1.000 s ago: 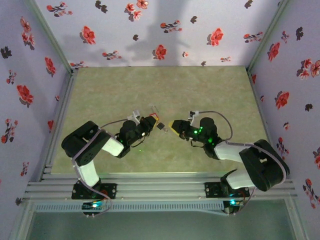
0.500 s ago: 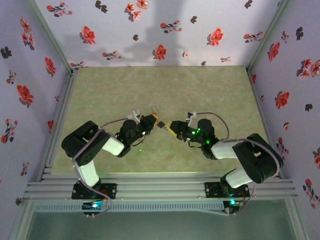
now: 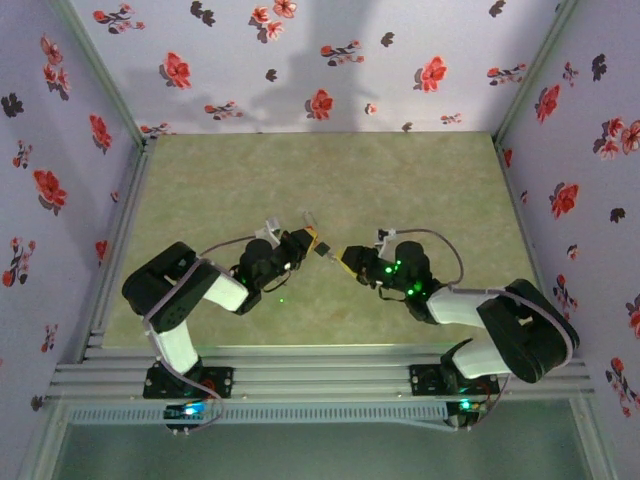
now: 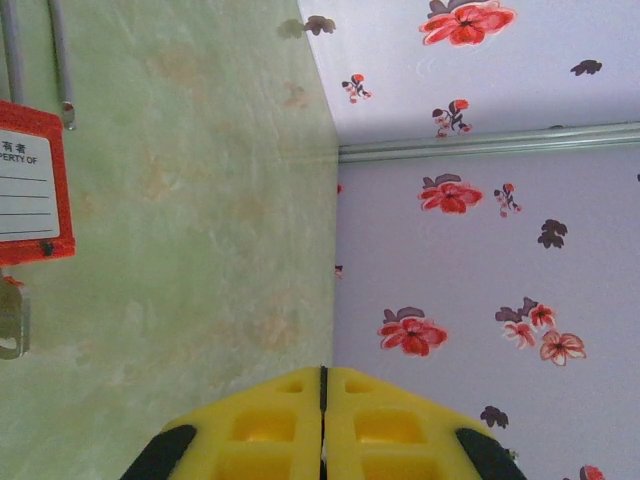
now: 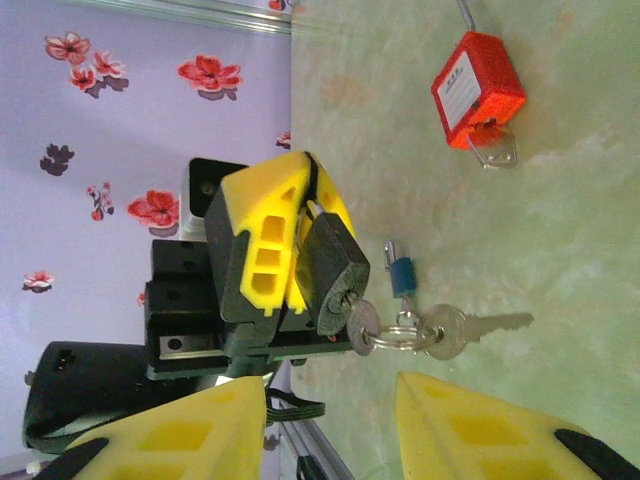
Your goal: Lock with the key
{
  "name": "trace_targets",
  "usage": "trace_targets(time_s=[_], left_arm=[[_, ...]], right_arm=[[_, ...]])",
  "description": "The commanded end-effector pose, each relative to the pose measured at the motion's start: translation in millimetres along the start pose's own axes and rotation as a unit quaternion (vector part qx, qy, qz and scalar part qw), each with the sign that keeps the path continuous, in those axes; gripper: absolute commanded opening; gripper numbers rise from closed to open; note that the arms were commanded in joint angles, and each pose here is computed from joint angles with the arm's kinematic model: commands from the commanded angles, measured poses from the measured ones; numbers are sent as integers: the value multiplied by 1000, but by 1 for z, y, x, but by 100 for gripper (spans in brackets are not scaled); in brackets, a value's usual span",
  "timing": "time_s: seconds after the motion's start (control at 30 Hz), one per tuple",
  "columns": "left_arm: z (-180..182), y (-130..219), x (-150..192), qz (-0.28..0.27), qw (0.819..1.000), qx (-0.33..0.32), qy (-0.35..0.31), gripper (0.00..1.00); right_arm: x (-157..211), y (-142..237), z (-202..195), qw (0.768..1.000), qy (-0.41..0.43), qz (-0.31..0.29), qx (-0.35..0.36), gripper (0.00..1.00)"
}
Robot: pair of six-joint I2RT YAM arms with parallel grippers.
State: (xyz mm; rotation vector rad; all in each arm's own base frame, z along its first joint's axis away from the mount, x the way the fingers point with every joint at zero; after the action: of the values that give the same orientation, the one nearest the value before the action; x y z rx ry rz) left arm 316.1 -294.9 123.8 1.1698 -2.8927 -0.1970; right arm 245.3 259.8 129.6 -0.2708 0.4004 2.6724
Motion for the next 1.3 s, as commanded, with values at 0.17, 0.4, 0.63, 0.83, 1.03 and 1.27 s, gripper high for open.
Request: trace_targets(time_s=[0.17, 0.4, 0.63, 0.83, 1.03, 1.27], left_arm=[[-32, -1, -2, -7, 999, 49, -8, 0], [-32, -1, 3, 0, 999, 48, -11, 0], [-30, 1, 5, 4, 999, 47, -17, 0], [-33, 1, 7, 12, 998, 51, -17, 0], [-35, 0, 11, 20, 998, 54, -20, 0], [-41, 0, 17, 29, 997, 62, -21, 0]], right_arm=[[2, -8, -1, 1000, 3, -4, -2, 38], [-2, -13, 0, 1000, 5, -6, -6, 37], [-8, -7, -4, 1000, 19, -15, 7, 37], [-10, -6, 2, 999, 46, -13, 4, 36], [-9, -5, 9, 997, 72, -9, -8, 36], [-10, -7, 7, 997, 80, -8, -2, 35]])
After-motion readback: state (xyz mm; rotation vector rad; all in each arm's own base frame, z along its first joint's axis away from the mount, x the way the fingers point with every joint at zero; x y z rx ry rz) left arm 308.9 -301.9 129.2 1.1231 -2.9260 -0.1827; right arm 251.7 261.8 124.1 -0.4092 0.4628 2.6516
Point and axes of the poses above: each hand's point on the last joint's axis, 136 mm out from that joint toward the fingers, its own y axis back along the fingers, its own z axis along the line the jaws close on, x = y × z, the point moved 1 cm from there along y, back along the fingers, and after that the axes turned 5 degrees about y, right-handed, at the moved point
